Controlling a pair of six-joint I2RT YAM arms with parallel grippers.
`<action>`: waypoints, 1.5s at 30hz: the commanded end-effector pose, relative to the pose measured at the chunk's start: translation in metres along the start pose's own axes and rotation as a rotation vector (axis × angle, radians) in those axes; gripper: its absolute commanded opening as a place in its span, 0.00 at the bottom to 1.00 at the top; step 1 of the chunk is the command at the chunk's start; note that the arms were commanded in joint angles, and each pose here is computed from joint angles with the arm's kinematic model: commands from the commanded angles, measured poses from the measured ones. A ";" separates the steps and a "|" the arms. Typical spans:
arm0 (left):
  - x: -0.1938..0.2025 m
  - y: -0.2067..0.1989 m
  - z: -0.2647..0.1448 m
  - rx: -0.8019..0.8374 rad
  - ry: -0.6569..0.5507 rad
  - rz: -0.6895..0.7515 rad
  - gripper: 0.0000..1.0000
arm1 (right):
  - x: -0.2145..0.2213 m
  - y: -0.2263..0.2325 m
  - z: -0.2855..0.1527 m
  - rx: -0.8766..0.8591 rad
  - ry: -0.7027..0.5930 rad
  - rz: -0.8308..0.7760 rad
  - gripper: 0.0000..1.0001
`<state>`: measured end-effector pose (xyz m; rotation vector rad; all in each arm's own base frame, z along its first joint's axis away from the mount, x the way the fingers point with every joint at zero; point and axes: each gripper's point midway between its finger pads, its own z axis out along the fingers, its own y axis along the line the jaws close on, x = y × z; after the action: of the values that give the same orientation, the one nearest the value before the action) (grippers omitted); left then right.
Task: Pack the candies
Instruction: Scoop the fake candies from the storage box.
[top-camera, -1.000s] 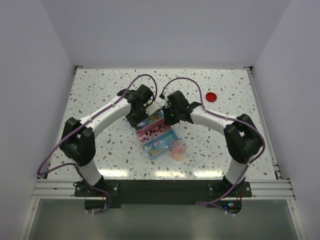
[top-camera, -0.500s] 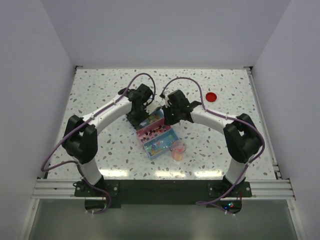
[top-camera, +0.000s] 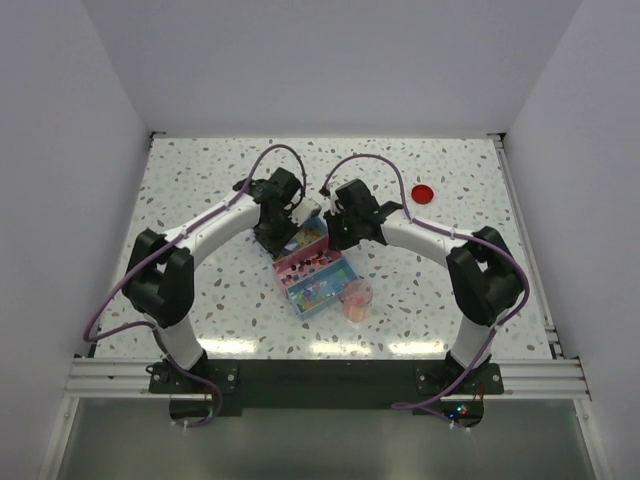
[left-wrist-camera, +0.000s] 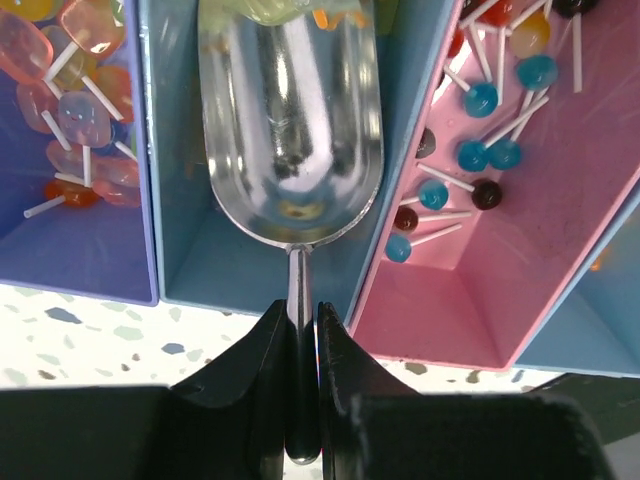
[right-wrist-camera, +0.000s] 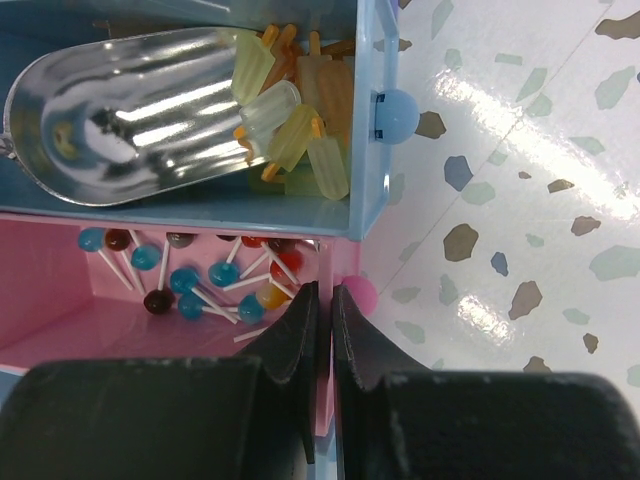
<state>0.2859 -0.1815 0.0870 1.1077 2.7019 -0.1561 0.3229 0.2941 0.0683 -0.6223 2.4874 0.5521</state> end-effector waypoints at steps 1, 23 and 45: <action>-0.067 -0.044 0.021 0.084 -0.258 0.270 0.00 | 0.011 0.037 0.023 -0.161 0.039 -0.021 0.00; -0.045 -0.015 -0.010 -0.068 -0.385 0.362 0.00 | 0.009 0.010 0.023 -0.127 0.039 0.051 0.00; -0.081 -0.052 0.009 0.064 -0.470 0.336 0.00 | 0.000 0.028 0.032 -0.213 0.081 0.074 0.00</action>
<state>0.3094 -0.1795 0.0914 1.3221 2.2643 0.0494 0.3410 0.2992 0.0680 -0.5891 2.5222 0.6874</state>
